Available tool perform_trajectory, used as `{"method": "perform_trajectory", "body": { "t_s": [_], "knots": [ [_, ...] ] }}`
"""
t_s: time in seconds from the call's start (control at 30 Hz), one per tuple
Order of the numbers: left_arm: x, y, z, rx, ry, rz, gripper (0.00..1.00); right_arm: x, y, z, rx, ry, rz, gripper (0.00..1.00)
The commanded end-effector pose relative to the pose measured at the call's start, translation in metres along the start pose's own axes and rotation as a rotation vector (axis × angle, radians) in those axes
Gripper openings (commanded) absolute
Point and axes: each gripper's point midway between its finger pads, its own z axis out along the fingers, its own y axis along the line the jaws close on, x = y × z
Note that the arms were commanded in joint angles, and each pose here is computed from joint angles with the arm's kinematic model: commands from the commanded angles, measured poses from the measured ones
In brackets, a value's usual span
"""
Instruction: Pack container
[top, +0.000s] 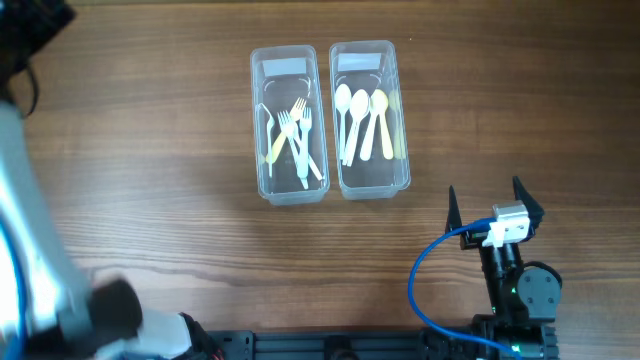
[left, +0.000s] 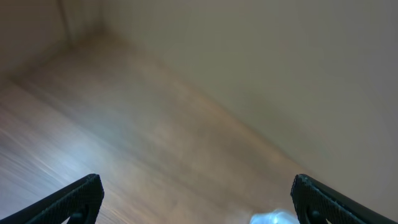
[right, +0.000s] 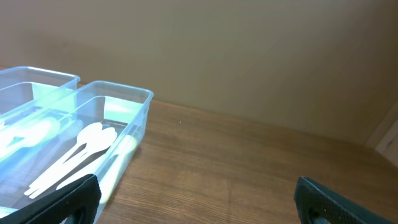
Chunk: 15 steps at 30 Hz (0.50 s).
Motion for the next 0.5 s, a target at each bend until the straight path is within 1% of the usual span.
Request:
{"method": "perform_trajectory", "body": {
  "t_s": [0.0, 0.07, 0.2, 0.33, 0.47],
  "knots": [
    [-0.034, 0.009, -0.122, -0.07, -0.269, -0.017, 1.0, -0.003, 0.002, -0.001, -0.007, -0.016, -0.014, 1.0],
    [-0.03, 0.011, -0.155, -0.065, -0.318, -0.018, 1.0, -0.003, 0.002, -0.001, -0.007, -0.016, -0.013, 1.0],
    [-0.002, 0.019, -0.184, -0.054, -0.351, 0.007, 1.0, -0.003, 0.002, -0.001, -0.007, -0.016, -0.013, 1.0],
    [0.029, 0.026, -0.187, -0.004, -0.414, 0.01, 1.0, -0.003, 0.002, -0.001, -0.007, -0.016, -0.014, 1.0],
    [0.063, 0.03, -0.179, 0.089, -0.502, 0.024, 1.0, -0.003, 0.002, -0.001, -0.007, -0.016, -0.013, 1.0]
  ]
}}
